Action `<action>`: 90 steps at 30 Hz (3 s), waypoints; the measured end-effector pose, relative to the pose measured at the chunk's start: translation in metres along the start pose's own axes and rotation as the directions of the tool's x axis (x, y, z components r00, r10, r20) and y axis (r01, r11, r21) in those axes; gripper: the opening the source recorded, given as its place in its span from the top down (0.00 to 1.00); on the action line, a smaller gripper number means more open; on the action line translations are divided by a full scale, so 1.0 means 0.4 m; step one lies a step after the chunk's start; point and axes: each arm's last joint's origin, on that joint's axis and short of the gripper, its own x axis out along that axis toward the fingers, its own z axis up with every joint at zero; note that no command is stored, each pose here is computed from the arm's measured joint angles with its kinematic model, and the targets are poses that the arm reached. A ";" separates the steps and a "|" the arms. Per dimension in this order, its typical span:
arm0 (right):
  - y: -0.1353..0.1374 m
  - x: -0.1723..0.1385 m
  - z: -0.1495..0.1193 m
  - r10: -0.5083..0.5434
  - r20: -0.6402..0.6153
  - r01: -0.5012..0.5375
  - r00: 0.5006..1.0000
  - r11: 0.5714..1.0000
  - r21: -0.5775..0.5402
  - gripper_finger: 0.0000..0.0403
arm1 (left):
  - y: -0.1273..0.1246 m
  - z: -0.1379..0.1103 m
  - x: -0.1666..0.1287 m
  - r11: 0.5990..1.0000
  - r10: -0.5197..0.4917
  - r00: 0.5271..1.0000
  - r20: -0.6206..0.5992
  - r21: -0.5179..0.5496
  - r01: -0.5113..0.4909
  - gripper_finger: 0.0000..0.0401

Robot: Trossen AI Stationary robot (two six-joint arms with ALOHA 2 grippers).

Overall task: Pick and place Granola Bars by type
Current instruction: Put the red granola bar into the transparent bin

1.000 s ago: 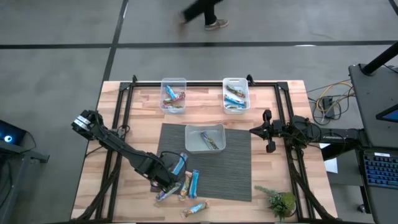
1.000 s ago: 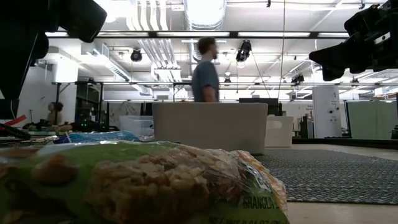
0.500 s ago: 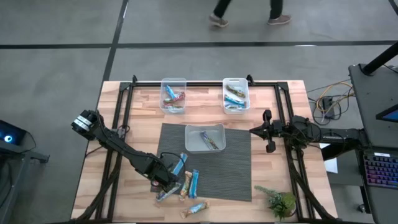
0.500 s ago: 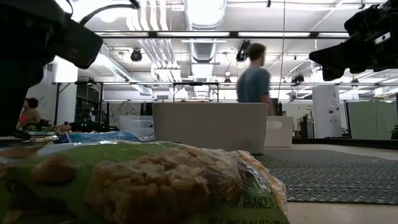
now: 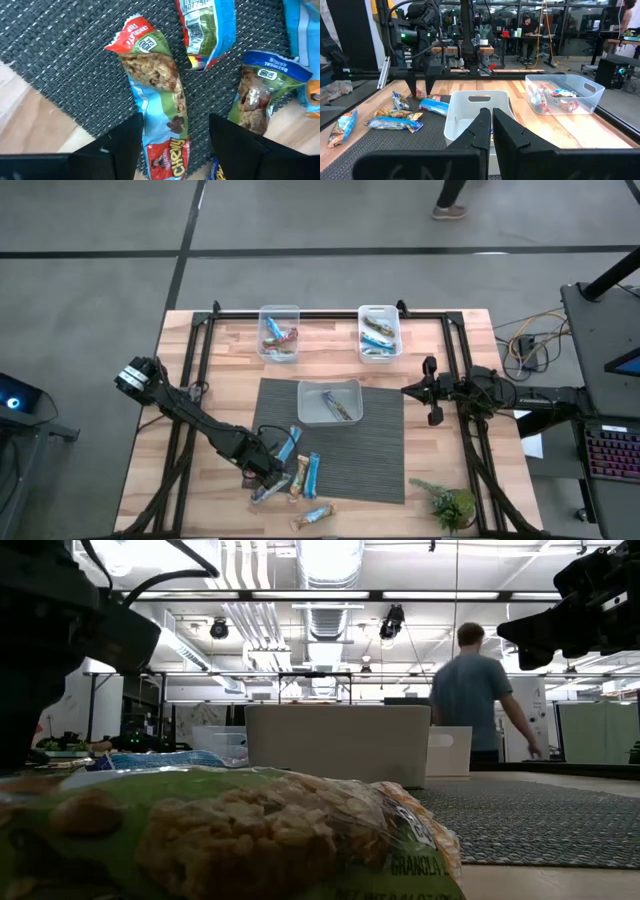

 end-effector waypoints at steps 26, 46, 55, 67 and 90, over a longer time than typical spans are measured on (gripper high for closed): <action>0.000 0.000 0.000 0.000 0.000 0.000 1.000 1.000 0.000 0.98 | 0.020 -0.008 0.021 1.000 0.006 0.998 -0.057 -0.022 -0.007 0.59; 0.000 0.000 0.000 0.000 0.000 0.000 1.000 1.000 0.000 0.98 | 0.020 -0.010 0.021 1.000 0.004 0.997 -0.083 -0.025 -0.006 0.75; 0.000 0.000 0.000 0.000 0.000 0.000 1.000 1.000 0.000 0.98 | 0.020 -0.010 0.020 1.000 0.001 0.996 -0.084 -0.025 -0.003 0.76; 0.000 0.000 0.000 0.000 0.000 0.000 1.000 1.000 0.000 0.98 | 0.018 -0.009 0.020 1.000 -0.001 0.996 -0.084 -0.028 -0.001 0.77; 0.000 0.000 0.000 0.000 0.001 0.000 1.000 1.000 0.000 0.98 | 0.017 -0.007 -0.019 0.999 -0.035 0.994 -0.101 -0.032 0.032 0.82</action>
